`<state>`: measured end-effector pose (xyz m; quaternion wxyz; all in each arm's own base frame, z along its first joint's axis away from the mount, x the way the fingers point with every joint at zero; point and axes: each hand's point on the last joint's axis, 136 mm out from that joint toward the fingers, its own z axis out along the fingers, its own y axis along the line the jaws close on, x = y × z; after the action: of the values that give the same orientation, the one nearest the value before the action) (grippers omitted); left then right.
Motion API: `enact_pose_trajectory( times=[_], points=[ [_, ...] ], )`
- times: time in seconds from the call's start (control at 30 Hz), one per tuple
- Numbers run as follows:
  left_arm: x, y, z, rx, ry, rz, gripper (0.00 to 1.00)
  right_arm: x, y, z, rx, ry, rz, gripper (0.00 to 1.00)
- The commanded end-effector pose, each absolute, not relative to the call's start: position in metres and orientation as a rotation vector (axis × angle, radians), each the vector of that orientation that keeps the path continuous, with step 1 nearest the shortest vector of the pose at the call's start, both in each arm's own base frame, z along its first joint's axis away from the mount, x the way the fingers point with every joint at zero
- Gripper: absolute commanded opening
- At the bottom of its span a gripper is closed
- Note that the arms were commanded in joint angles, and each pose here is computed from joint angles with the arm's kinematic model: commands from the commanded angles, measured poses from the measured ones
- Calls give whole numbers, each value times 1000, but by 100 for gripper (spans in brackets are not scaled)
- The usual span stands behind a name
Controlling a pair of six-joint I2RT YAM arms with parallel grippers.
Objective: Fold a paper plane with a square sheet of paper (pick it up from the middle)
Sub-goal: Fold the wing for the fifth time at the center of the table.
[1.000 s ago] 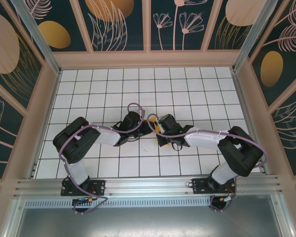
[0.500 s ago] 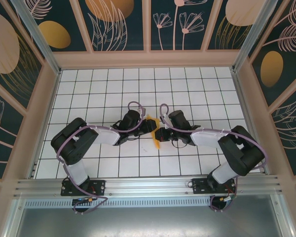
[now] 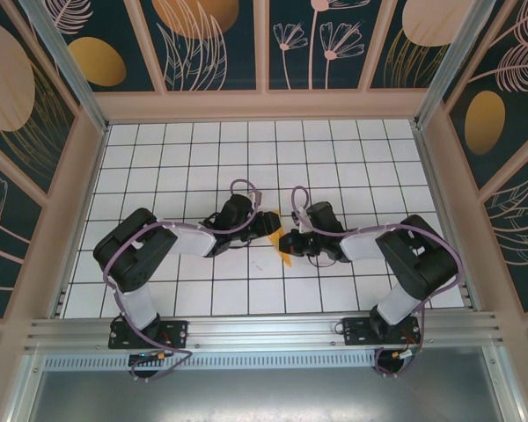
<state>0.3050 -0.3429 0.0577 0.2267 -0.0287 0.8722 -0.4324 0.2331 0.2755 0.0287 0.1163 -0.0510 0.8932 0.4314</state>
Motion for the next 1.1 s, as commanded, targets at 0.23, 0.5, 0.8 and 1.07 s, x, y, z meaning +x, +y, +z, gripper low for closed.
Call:
enact_pose_trajectory(
  times=[0.23,0.5,0.8,1.07],
  points=[
    [302,-358,94,33,2259,-1341,45,233,273,26,-25,2592,1439,0],
    [290,-355,86,59,2288,-1364,32,238,270,27,22,2578,1506,0],
    [300,-356,68,21,2297,-1318,31,238,270,27,18,2585,1529,0],
    [313,-339,33,-138,2356,-1170,28,241,272,33,-11,2567,1523,0]
  ],
)
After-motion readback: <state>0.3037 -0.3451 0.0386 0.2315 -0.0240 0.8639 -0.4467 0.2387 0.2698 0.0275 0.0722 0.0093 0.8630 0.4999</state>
